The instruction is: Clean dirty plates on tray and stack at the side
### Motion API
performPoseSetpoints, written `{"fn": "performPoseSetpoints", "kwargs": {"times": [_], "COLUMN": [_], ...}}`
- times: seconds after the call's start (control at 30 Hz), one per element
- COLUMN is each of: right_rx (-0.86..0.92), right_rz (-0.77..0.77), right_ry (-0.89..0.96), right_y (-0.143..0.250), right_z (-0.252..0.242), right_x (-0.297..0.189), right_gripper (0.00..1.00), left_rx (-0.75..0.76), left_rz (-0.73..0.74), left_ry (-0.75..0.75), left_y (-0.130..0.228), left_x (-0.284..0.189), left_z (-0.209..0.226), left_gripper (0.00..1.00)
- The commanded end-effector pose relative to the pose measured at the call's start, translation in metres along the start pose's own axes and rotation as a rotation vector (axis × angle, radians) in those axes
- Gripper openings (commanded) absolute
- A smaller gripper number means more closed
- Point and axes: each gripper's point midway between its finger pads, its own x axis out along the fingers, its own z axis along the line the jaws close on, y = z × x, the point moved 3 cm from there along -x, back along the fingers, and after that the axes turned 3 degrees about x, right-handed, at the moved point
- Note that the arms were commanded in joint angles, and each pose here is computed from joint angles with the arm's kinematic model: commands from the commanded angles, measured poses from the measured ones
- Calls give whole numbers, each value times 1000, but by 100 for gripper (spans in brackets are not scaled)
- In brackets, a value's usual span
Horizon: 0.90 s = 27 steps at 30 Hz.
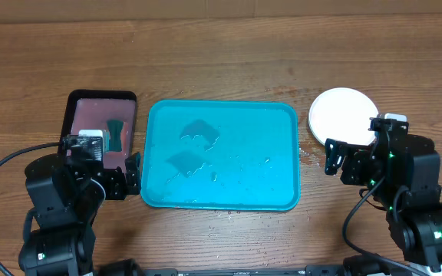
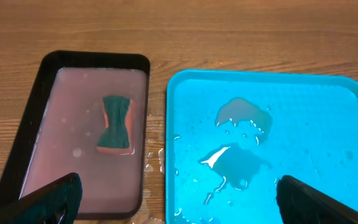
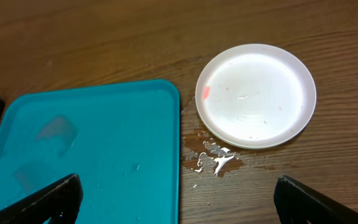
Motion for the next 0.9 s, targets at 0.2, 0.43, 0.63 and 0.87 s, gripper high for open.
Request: {"fn": "performPoseSetpoints", "kwargs": {"times": [0.2,0.43,0.63,0.87], "right_rx": [0,2,1,-2], "right_rz": [51,119,95,-42], "right_ry": [30,54,45,-2], "right_y": [4,9,8,-1], "right_z": [-3,-6,-5,-1], "right_x": [14,32,25,-10], "right_gripper": [100,100,100,100], "left_rx": [-24,-27,-27,-27], "left_rz": [28,37,39,39], "left_ry": [19,20,20,21], "left_y": [5,6,6,6], "left_x": [7,10,10,10], "left_z": [0,0,0,0], "left_gripper": [100,100,100,100]}}
